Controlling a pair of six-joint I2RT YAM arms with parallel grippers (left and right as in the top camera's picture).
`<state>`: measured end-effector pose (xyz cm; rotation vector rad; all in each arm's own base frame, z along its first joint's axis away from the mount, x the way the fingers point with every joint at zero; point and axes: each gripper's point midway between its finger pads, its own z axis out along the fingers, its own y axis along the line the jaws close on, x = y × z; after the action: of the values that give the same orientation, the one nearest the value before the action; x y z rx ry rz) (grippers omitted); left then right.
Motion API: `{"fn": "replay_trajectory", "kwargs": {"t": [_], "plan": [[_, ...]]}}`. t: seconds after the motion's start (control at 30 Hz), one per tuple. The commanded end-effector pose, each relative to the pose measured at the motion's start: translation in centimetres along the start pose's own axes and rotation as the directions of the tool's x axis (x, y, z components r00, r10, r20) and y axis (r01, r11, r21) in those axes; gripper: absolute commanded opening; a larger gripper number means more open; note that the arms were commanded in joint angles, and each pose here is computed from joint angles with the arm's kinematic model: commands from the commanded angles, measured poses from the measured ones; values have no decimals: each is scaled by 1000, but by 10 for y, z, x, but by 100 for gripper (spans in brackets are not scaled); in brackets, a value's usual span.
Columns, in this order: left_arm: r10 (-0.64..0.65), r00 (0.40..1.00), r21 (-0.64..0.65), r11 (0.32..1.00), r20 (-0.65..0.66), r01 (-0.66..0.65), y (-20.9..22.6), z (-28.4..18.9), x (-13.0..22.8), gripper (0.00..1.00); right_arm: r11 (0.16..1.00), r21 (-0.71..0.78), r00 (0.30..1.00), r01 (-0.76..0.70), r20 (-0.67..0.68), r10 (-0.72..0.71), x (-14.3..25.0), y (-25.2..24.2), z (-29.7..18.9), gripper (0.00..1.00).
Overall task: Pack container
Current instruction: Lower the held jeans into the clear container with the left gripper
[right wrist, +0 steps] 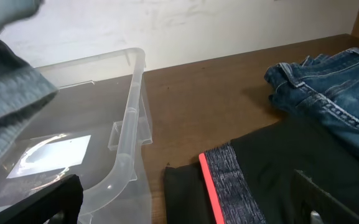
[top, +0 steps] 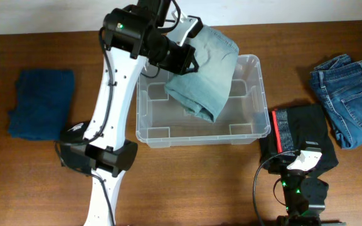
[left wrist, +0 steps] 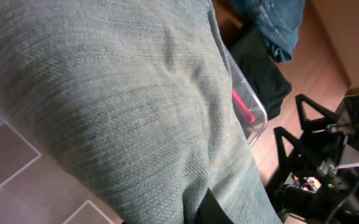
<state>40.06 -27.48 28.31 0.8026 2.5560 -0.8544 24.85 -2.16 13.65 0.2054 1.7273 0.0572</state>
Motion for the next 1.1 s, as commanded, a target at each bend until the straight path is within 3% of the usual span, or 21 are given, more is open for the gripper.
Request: {"fn": "replay_trajectory", "kwargs": {"t": [0.0, 0.5, 0.77, 0.93, 1.07], "plan": [[34, 999, 55, 998, -6, -33, -6, 9, -1, 1, 1000, 4, 1000, 5, -2, -5, 2, 0, 0, 99], [-22, 988, 63, 997, -154, 32, 38, 81, 18, 1, 1000, 4, 1000, 5, -2, -5, 2, 0, 0, 99], [-134, 972, -27, 991, -192, 132, 58, 94, 26, 1, 1000, 4, 1000, 5, -2, -5, 2, 0, 0, 99], [-102, 983, 113, 986, -152, 120, 23, 84, 15, 1, 1000, 4, 1000, 5, -2, -5, 2, 0, 0, 99], [-2, 995, 244, 969, -97, 25, -10, 75, 5, 1, 1000, 4, 1000, 5, -2, -5, 2, 0, 0, 99]]}}
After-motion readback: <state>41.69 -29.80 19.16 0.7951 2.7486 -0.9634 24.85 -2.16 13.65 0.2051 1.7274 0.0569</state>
